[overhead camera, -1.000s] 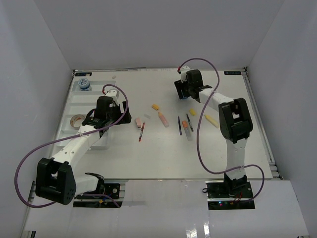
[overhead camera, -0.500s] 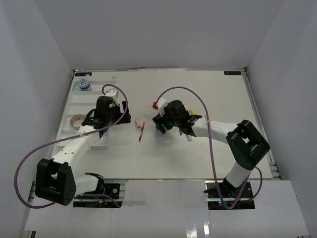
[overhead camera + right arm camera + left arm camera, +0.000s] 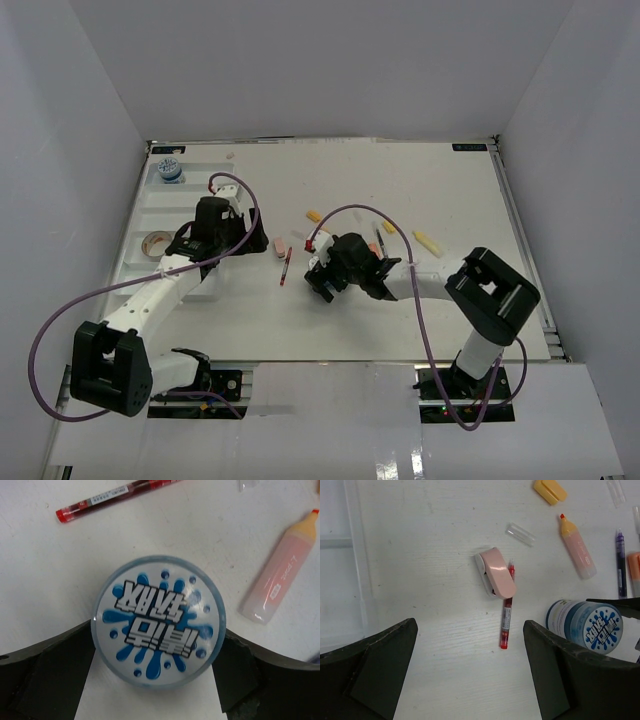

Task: Sort the stationery into containers
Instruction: Place the stationery at the center of the board, then pick up the stationery from the center of the board, then place the stationery in the storage box, then pick up the stapler from the center of the board.

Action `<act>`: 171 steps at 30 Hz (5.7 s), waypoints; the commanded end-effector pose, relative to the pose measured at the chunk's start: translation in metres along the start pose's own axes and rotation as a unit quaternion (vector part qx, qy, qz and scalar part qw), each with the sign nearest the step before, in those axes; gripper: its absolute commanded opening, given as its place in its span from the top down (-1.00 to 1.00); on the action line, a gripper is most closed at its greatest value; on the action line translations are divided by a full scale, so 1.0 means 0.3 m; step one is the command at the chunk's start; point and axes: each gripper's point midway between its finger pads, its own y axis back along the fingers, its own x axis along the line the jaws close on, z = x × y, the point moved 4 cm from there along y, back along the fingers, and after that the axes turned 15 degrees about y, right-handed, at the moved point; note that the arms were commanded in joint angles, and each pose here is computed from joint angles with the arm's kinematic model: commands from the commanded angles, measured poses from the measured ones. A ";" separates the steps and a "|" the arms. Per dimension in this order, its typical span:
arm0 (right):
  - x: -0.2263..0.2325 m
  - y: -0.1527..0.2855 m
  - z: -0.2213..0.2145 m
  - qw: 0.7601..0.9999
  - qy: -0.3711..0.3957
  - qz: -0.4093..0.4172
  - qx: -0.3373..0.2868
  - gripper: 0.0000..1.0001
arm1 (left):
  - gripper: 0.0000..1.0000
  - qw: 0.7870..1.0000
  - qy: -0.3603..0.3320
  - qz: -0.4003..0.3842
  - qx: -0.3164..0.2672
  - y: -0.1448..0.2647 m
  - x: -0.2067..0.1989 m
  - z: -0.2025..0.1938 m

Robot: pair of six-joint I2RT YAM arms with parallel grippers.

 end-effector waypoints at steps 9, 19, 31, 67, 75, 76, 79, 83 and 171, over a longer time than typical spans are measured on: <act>-0.093 0.285 0.083 0.990 -0.012 -0.126 -0.056 -0.80 | -0.96 0.997 -0.032 -0.059 0.034 0.077 -0.183 -0.043; -0.178 0.577 -0.062 0.940 -0.131 -0.314 -0.036 -0.80 | -0.96 0.987 -0.129 -0.059 0.068 -0.019 -0.407 -0.170; -0.181 0.659 -0.146 0.914 -0.172 -0.363 -0.060 -0.80 | -0.96 0.975 -0.197 -0.008 0.105 -0.138 -0.466 -0.292; -0.164 0.636 -0.105 0.928 -0.175 -0.322 -0.072 -0.80 | -0.11 0.986 -0.088 0.122 -0.068 -0.056 -0.322 0.413; -0.133 0.581 -0.114 0.944 -0.162 -0.280 -0.062 -0.80 | -0.13 0.971 -0.024 0.171 -0.166 -0.166 -0.081 0.761; -0.129 0.577 -0.115 0.945 -0.162 -0.276 -0.062 -0.80 | -0.13 0.970 -0.019 0.174 -0.168 -0.179 -0.058 0.781; -0.120 0.566 -0.113 0.948 -0.162 -0.266 -0.068 -0.80 | -0.13 0.963 0.005 0.198 -0.184 -0.228 0.048 0.852; -0.115 0.556 -0.123 0.951 -0.156 -0.261 -0.058 -0.80 | -0.11 0.958 0.016 0.210 -0.194 -0.290 0.142 0.890; -0.077 0.584 -0.165 0.948 -0.173 -0.255 -0.076 -0.81 | -0.34 0.972 0.077 0.173 0.139 -0.355 -0.149 -0.101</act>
